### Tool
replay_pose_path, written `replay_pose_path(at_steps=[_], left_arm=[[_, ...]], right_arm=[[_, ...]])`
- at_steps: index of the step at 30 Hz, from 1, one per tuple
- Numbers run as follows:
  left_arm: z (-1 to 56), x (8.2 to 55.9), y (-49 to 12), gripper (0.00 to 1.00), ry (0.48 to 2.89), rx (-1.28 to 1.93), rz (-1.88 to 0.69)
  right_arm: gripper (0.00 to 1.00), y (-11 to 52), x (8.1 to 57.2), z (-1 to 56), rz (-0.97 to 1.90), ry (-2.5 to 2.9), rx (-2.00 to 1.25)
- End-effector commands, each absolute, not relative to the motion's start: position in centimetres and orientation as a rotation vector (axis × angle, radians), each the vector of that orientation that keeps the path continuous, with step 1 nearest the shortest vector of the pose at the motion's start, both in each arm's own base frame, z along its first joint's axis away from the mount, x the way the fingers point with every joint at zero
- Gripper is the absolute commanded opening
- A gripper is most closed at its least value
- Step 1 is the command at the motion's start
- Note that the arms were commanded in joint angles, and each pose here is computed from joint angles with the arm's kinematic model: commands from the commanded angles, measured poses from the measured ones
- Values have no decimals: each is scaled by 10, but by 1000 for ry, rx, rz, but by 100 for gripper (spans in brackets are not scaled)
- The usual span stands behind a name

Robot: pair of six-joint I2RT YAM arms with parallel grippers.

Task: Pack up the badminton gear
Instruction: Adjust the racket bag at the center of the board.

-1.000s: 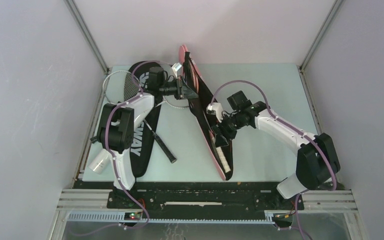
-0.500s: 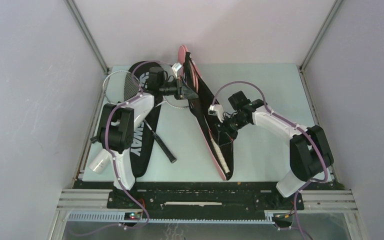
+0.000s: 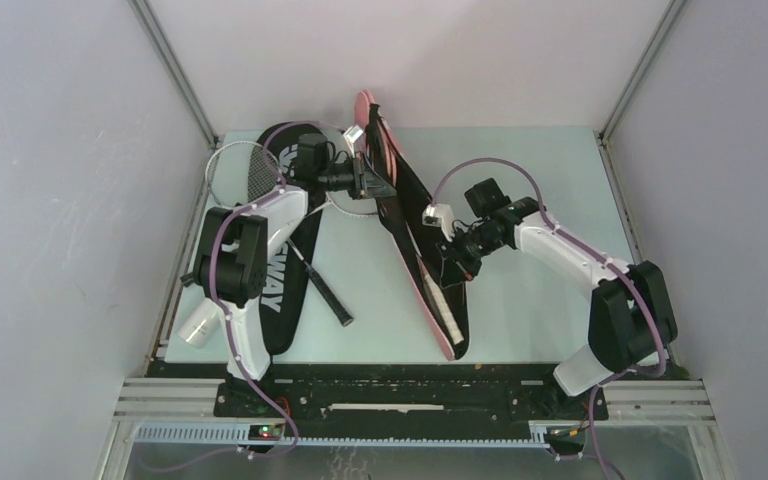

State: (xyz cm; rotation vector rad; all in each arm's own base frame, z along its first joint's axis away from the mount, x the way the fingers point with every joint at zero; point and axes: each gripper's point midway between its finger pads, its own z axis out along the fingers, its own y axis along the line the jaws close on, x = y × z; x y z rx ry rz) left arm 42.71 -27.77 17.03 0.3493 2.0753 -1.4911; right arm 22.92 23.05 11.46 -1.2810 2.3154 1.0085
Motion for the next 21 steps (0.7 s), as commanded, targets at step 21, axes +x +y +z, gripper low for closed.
replay_pose_path(at_steps=[21], left_arm=[[210, 454, -242, 0, 1965, 333, -1342]], right_arm=[[0, 196, 157, 175, 1085, 2178, -1465]])
